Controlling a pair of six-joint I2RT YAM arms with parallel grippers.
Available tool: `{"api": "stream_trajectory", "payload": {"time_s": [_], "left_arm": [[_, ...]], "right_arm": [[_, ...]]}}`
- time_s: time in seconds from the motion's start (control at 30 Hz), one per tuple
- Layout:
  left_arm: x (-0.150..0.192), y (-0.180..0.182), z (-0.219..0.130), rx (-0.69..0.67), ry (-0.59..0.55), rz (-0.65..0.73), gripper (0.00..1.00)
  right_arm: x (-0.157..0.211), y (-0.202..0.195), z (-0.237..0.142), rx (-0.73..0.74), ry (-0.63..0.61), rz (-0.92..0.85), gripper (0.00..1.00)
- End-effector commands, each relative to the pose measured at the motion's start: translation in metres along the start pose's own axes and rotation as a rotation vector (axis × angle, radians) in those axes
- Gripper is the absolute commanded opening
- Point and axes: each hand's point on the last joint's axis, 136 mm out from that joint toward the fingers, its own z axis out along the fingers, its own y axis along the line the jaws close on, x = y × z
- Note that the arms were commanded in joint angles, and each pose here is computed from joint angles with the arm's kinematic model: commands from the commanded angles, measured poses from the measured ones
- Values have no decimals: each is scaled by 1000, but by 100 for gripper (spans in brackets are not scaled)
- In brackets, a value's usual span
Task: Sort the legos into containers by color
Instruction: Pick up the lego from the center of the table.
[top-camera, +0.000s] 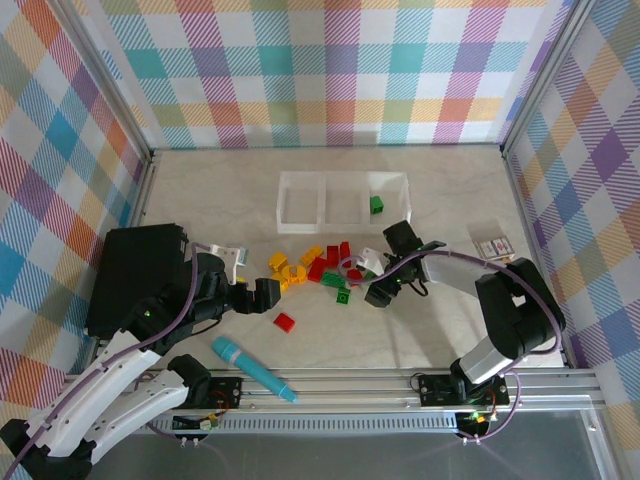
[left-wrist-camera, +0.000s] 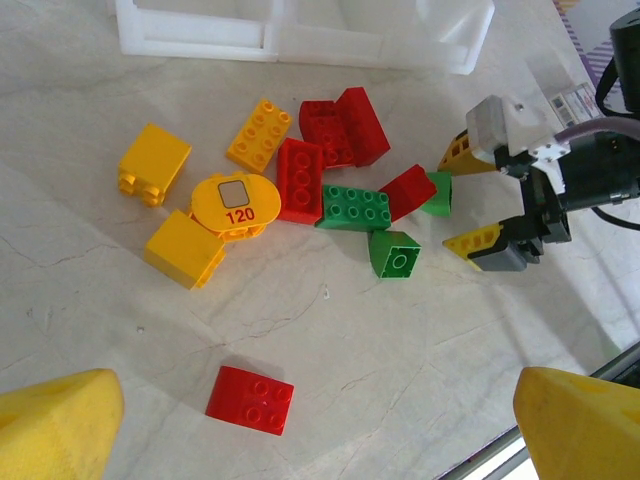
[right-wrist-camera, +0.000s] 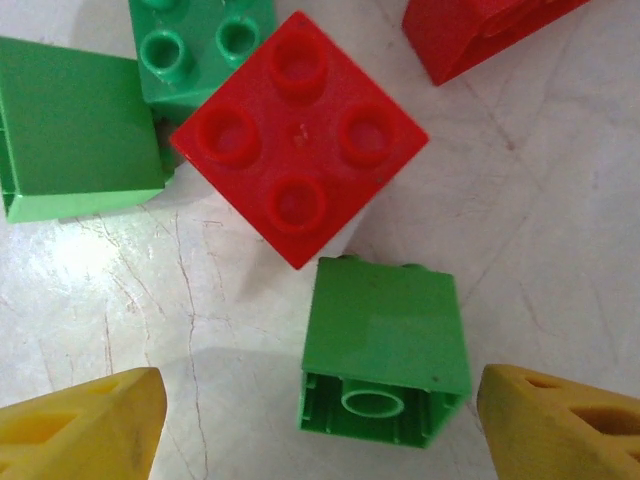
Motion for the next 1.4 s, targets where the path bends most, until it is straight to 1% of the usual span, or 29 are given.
{"api": "stream_trajectory", "payload": {"time_s": [0.0,0.37,0.73,0.77,0.8,0.83,0.93,1.13,1.27,1.37], "left_arm": [[3,1,1,-7,-1,2,100],[2,4,1,-20,-4,0,100],[1,4,-1,-25,-8,-2,100],[2,5,0,-25,-6,-1,100],[2,5,0,-25,-5,-1,100],[2,4,-1,-25,-6,0,100],[1,4,-1,-26,-8,-1,100],[0,5,-2,-29,-13,-1,100],[1,4,-2,-26,-10,-1,100],[1,4,-2,-26,-9,0,100]], "right_arm": [[-13,-8,-1,20,-18,-30,79],[-14,-16,14,62,26,-79,71],[-16,-22,17,92,37,-96,54],[-17,-23,17,99,36,-96,49],[-18,-25,17,107,37,-92,38],[-19,-27,17,113,37,-89,33],[-20,-29,16,134,32,-96,26],[-29,-32,1,177,-14,-103,20],[-49,-39,-24,232,-85,-84,19],[-70,-53,-49,287,-148,-30,17]]}}
